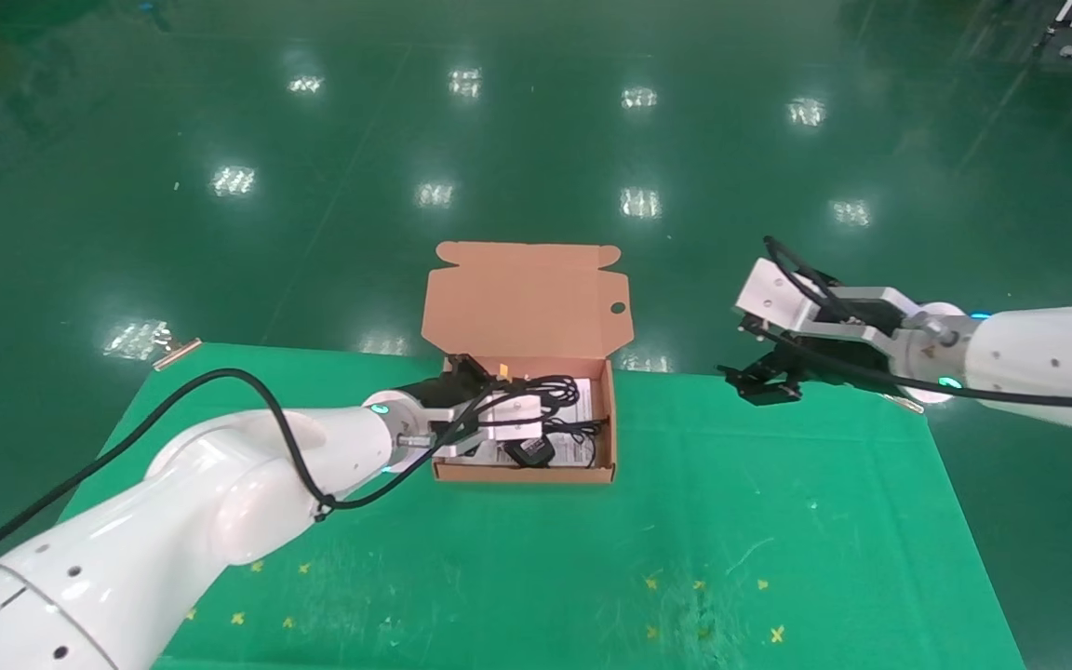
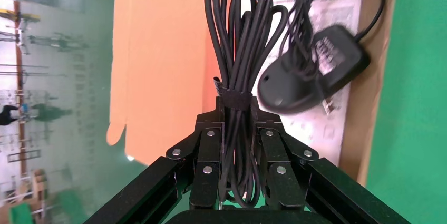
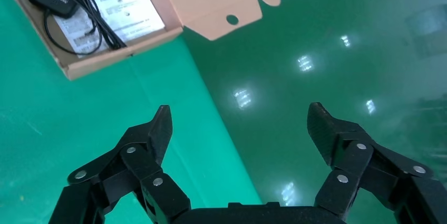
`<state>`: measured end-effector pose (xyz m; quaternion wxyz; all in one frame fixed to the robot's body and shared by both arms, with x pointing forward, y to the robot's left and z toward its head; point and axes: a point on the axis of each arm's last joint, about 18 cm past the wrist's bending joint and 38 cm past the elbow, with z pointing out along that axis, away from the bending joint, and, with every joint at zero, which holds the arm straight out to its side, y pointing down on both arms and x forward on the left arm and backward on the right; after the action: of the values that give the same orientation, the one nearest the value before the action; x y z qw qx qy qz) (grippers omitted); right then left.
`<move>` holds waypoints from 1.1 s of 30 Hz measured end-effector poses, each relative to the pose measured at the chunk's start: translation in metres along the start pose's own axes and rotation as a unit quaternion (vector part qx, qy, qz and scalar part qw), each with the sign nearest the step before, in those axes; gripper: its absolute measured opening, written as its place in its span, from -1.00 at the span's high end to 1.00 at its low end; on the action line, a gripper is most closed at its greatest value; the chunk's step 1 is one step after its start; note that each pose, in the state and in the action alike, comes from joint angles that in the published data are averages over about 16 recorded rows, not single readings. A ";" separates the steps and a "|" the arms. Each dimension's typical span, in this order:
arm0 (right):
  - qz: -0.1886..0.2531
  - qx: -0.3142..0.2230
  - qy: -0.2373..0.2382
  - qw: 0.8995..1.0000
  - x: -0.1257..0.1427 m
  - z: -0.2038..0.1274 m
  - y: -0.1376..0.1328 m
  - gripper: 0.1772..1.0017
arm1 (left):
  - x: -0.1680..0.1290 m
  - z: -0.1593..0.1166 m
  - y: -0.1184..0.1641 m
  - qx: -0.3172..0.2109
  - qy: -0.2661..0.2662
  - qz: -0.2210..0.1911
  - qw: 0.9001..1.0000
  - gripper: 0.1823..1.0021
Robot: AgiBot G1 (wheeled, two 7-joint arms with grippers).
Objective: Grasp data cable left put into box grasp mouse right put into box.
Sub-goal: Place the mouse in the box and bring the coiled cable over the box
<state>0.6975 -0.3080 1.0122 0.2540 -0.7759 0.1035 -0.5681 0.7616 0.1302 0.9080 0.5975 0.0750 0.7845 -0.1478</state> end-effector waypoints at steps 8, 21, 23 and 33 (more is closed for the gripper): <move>-0.005 -0.003 0.005 1.000 -0.001 -0.015 0.002 -0.94 | 0.001 0.005 -0.007 0.009 0.004 -0.001 1.000 0.79; -0.005 -0.003 0.006 1.000 0.000 -0.015 0.002 -1.00 | -0.001 0.003 -0.006 0.010 0.001 -0.001 1.000 0.58; -0.006 -0.002 0.008 1.000 0.001 -0.016 0.001 -1.00 | -0.004 0.002 -0.005 0.011 -0.003 -0.002 1.000 0.53; -0.036 0.013 0.037 0.999 0.028 -0.030 -0.019 -1.00 | -0.049 -0.013 0.003 0.016 -0.048 -0.031 0.998 0.18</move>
<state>0.6768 -0.3128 1.0514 0.2392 -0.7543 0.0778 -0.6065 0.7637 0.1403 0.9581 0.6284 0.0530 0.7543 -0.1825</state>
